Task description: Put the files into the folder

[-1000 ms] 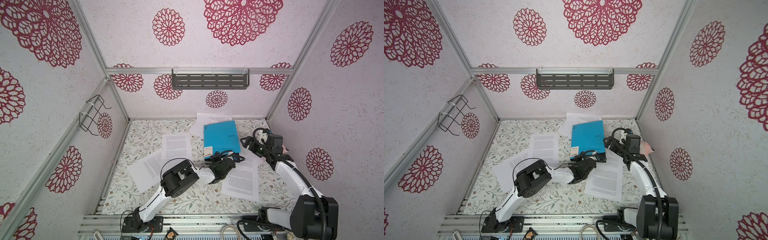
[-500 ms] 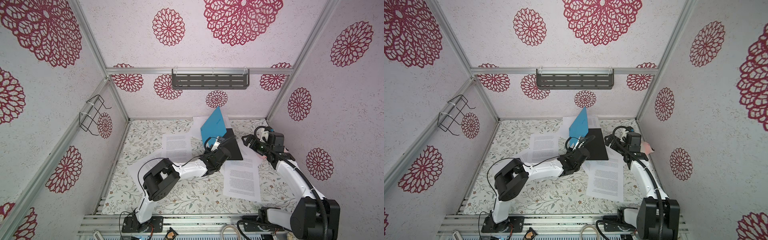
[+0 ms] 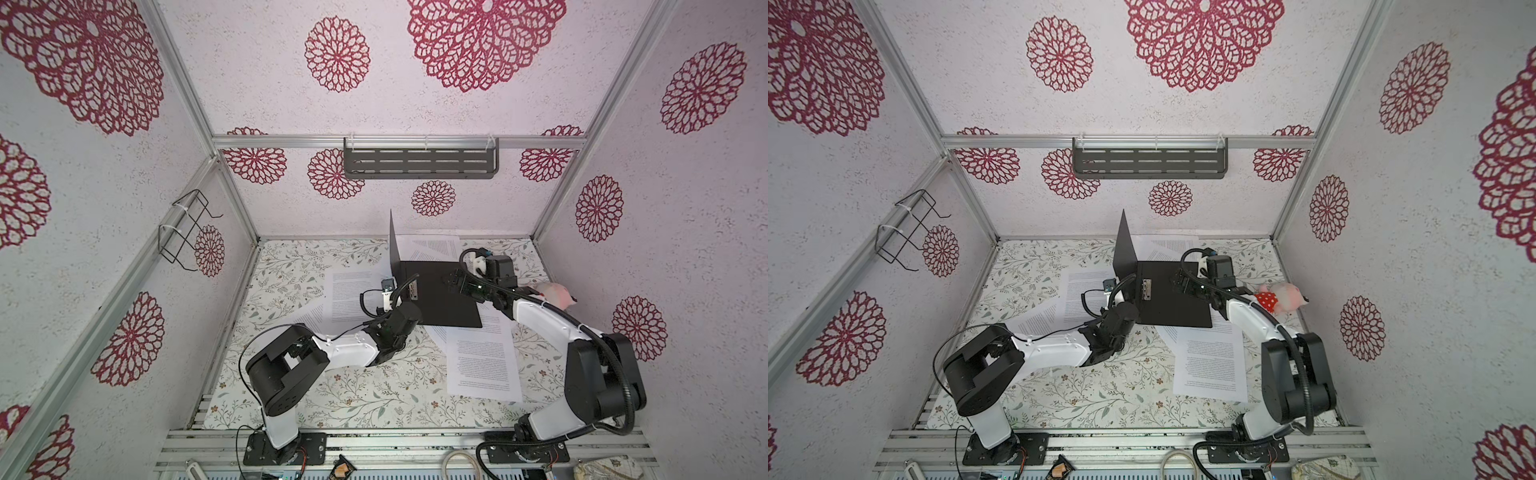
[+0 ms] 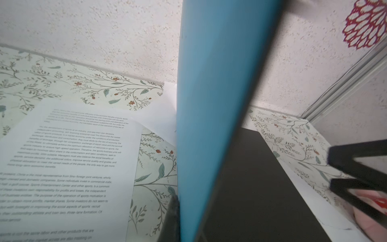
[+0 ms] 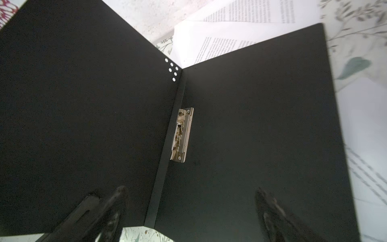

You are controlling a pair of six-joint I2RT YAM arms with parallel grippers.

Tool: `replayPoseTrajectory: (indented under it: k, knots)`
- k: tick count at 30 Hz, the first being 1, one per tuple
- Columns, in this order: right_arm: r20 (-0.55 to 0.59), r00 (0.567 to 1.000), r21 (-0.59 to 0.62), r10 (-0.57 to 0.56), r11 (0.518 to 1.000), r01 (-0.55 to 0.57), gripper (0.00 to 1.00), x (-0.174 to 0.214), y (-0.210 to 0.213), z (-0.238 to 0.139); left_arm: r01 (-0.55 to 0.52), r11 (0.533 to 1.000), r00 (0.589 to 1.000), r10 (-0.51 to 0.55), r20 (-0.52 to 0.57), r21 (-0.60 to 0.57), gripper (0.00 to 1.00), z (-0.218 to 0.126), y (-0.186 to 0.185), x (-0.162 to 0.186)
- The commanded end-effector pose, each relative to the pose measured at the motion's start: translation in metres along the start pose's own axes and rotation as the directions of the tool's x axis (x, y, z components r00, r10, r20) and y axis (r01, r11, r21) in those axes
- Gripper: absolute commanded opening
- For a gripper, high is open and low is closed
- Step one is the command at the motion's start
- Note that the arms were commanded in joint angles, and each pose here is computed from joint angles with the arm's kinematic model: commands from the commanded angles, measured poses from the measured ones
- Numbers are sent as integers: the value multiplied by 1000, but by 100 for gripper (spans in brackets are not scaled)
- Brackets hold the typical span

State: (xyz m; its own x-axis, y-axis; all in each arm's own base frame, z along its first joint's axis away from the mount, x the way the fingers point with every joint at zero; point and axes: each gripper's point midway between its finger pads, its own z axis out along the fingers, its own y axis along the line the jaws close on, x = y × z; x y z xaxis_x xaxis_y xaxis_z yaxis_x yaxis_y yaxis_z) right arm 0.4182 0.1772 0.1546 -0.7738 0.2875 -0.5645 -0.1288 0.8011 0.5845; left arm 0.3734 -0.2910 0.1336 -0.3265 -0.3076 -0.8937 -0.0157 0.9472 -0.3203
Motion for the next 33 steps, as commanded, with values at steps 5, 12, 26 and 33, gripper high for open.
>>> replayPoseTrajectory:
  k: [5,12,26,33]
  knots:
    - [-31,998,-62,-48,997,46,93,-2,32,41,211,977,977,-210,-26,37,3,-7,24,27]
    - [-102,992,-57,-74,996,68,92,13,39,72,345,938,939,-345,-1,30,0,-5,55,29]
    - [-181,977,-37,-116,993,111,91,36,48,102,333,937,937,-315,150,-110,0,-19,109,-5]
    - [-213,969,-39,-123,992,118,90,50,49,113,326,941,943,-316,108,-89,25,-11,108,17]
